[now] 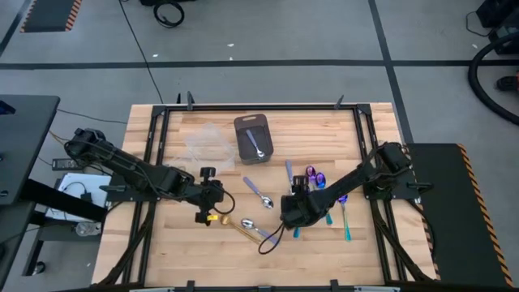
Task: Sort silverware by color (type)
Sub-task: Put the purple spoon into the black transparent bin
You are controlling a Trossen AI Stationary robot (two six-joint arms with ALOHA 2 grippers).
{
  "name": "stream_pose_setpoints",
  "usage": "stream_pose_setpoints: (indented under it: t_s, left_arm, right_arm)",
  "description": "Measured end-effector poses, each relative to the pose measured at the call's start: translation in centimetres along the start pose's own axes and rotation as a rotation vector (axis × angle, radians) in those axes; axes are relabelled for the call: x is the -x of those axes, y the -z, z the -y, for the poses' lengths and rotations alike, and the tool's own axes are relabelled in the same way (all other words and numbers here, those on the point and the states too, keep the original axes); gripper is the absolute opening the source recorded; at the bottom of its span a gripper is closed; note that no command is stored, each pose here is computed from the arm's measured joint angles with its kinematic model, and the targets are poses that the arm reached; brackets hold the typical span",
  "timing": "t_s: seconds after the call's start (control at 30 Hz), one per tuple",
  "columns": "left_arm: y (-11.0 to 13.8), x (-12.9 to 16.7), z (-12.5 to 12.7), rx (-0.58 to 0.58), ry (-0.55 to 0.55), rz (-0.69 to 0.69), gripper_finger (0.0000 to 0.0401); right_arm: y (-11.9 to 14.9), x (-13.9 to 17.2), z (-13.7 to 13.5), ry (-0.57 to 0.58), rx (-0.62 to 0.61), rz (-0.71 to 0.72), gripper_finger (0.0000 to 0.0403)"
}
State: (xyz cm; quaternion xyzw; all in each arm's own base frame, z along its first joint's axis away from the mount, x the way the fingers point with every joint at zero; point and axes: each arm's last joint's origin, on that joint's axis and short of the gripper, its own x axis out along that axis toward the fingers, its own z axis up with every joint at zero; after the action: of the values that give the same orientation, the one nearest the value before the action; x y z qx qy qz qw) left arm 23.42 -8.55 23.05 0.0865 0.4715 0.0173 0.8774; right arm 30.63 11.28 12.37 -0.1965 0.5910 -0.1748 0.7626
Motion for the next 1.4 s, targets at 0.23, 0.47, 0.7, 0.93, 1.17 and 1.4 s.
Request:
stream_pose_setpoints:
  t_s: [0.23,0.47,0.7,0.93,1.17,1.4]
  left_arm:
    - [0.2,0.1,0.1,0.021,0.008,-0.016,0.0091]
    - [1.2,0.8,2.4,0.07,0.154,-0.09,0.0091]
    - [2.1,2.1,5.3,0.023,0.219,-0.077,0.0091]
    - [2.3,2.8,6.7,0.029,0.163,0.011,0.0091]
    - [2.4,3.1,7.2,0.013,0.128,0.056,0.0091]
    - [2.0,3.1,7.2,0.033,0.106,0.114,0.0091]
  right_arm:
    - [0.0,-0.5,-0.1,0.024,0.005,-0.011,0.0191]
    - [0.1,-0.5,-0.3,0.004,0.009,-0.025,0.0141]
    - [0.4,-0.7,-0.2,-0.006,0.023,-0.056,0.0054]
    - [0.7,-0.7,0.0,0.043,0.049,-0.075,0.0012]
    - [1.1,-0.7,0.2,0.074,0.072,-0.098,0.0013]
    - [0.6,0.3,1.0,0.171,0.115,-0.112,0.0012]
